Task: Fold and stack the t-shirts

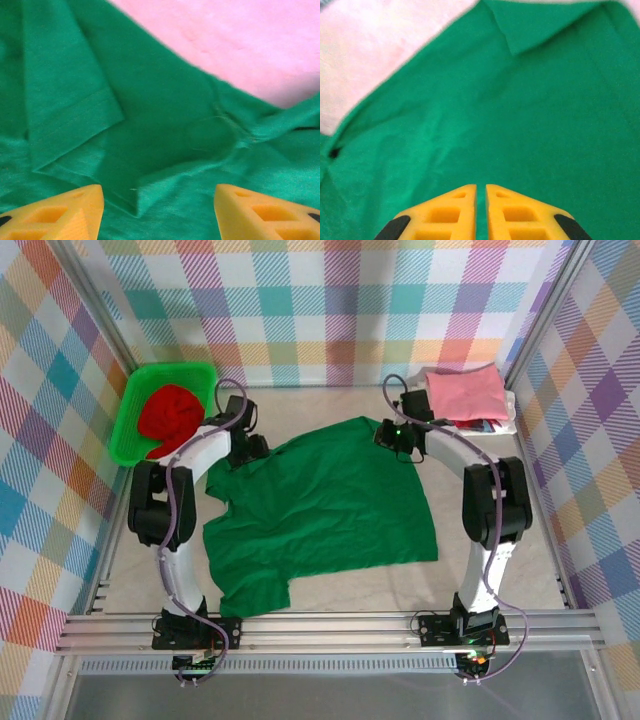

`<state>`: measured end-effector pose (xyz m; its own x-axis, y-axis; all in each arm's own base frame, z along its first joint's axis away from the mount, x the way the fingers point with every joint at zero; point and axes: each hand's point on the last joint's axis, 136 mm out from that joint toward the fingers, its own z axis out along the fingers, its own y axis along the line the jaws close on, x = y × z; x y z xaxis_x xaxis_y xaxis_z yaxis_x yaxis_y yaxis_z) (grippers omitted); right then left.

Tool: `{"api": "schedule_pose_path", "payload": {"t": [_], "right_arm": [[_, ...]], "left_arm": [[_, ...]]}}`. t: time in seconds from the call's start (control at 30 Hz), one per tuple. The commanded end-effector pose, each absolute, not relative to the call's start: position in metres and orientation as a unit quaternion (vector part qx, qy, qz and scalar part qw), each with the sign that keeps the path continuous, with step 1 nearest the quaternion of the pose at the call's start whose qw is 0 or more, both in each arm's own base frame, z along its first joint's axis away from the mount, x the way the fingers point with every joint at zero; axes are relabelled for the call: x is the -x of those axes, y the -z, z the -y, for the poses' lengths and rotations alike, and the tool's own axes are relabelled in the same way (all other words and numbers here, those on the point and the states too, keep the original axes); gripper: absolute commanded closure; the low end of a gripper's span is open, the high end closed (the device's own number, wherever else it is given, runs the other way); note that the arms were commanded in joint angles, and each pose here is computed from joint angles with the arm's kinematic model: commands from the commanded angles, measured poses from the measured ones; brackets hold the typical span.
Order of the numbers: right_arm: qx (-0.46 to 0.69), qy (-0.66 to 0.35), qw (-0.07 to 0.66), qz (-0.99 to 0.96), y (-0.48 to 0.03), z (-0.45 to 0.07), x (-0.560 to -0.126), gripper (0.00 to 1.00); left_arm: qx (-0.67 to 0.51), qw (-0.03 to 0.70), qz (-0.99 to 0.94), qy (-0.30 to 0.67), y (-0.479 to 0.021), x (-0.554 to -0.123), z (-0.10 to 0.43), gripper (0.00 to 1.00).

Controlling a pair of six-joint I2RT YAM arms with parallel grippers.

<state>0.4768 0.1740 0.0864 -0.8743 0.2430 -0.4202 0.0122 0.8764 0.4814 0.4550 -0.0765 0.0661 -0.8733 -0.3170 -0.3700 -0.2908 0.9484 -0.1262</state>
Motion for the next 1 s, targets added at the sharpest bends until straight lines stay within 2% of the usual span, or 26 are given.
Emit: {"api": "schedule_pose_path", "payload": {"t": [0.0,0.1,0.23,0.4,0.43,0.5,0.53,0.73,0.77,0.97], "right_arm": [[-0.05,-0.257,0.245,-0.933,-0.096,-0.184,-0.48,0.86],[-0.05,-0.255,0.239,-0.936,-0.088,-0.182,-0.477,0.86],[-0.05,-0.256,0.236,-0.936,-0.085,-0.182,-0.474,0.86],[-0.053,-0.257,0.238,-0.935,-0.086,-0.181,-0.474,0.85],[-0.053,-0.257,0.239,-0.935,-0.087,-0.181,-0.475,0.85],[-0.053,-0.257,0.24,-0.934,-0.089,-0.181,-0.475,0.84],[-0.053,-0.258,0.24,-0.934,-0.089,-0.181,-0.474,0.84],[-0.052,-0.263,0.241,-0.933,-0.095,-0.182,-0.473,0.83],[-0.052,-0.264,0.242,-0.932,-0.096,-0.182,-0.473,0.83],[-0.052,-0.267,0.241,-0.932,-0.097,-0.182,-0.472,0.83]], "left_arm": [[0.188,0.205,-0.96,0.018,-0.073,-0.462,0.052,0.39],[0.191,0.202,-0.96,0.024,-0.057,-0.465,0.049,0.41],[0.174,0.199,-0.964,0.038,-0.045,-0.475,0.056,0.53],[0.171,0.205,-0.962,0.054,-0.044,-0.487,0.063,0.61],[0.172,0.206,-0.962,0.054,-0.044,-0.489,0.063,0.66],[0.171,0.208,-0.962,0.051,-0.046,-0.49,0.062,0.83],[0.171,0.211,-0.961,0.05,-0.049,-0.491,0.062,0.87],[0.167,0.236,-0.957,0.034,-0.072,-0.498,0.06,0.95],[0.166,0.239,-0.956,0.03,-0.076,-0.501,0.059,1.0],[0.152,0.257,-0.954,0.006,-0.093,-0.532,0.055,1.0]]}}
